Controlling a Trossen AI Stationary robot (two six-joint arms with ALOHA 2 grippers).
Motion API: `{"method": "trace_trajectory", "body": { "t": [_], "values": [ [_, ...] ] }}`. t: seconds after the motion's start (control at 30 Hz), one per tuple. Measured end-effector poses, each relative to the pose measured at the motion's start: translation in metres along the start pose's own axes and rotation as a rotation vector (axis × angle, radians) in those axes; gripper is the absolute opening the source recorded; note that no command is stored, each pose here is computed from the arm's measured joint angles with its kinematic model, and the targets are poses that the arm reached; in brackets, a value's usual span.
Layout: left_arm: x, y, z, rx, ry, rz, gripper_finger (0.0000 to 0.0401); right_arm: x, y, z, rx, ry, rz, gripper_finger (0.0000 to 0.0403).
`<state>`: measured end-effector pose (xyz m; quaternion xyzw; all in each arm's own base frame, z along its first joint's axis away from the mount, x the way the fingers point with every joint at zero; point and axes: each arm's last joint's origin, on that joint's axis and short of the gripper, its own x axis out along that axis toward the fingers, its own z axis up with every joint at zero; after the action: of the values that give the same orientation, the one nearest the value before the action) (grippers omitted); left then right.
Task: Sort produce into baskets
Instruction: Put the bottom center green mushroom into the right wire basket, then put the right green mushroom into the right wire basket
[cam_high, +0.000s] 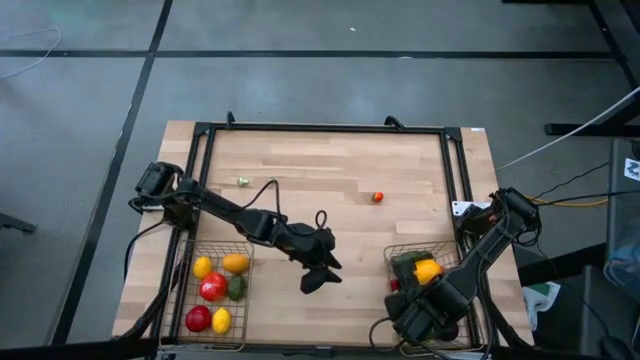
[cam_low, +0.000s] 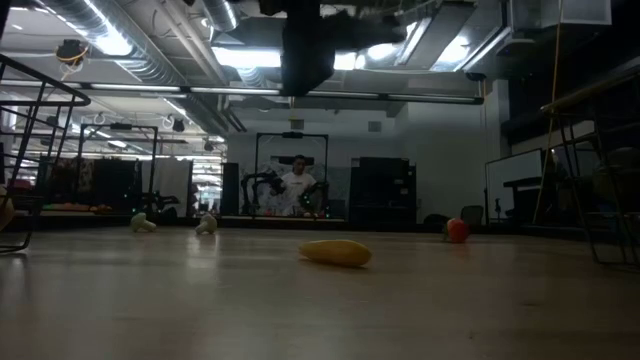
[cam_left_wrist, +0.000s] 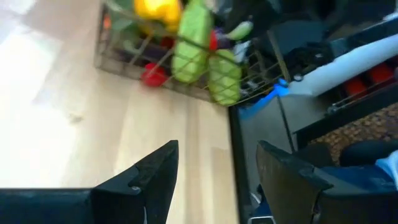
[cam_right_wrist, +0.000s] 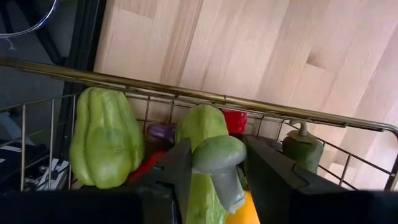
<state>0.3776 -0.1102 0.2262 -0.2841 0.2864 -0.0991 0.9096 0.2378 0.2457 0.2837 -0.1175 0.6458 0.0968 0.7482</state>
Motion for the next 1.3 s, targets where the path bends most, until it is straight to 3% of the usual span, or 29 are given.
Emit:
{"method": "trace_trajectory", "body": {
  "t": [0.23, 0.5, 0.77, 1.03, 1.3],
  "values": [
    [-0.004, 0.029, 0.013, -0.049, 0.01, 0.097, 0.021, 0.0, -0.001, -0.001, -0.002, 0.013, -0.007, 0.0144],
    [-0.022, 0.089, 0.035, -0.057, 0.053, 0.275, 0.021, 0.0, -0.003, -0.005, -0.008, 0.056, -0.031, 0.0228],
    [-0.058, 0.157, 0.042, -0.12, 0.222, 0.505, 0.021, 0.0, -0.004, -0.004, -0.008, 0.021, -0.072, 0.0294],
    [-0.099, 0.203, 0.036, -0.234, 0.401, 0.723, 0.021, 0.0, -0.006, -0.003, -0.018, -0.018, -0.146, 0.0305],
    [-0.127, 0.23, 0.035, -0.285, 0.456, 0.912, 0.021, 0.0, -0.009, -0.001, -0.016, -0.04, -0.19, 0.0305]
  ]
}}
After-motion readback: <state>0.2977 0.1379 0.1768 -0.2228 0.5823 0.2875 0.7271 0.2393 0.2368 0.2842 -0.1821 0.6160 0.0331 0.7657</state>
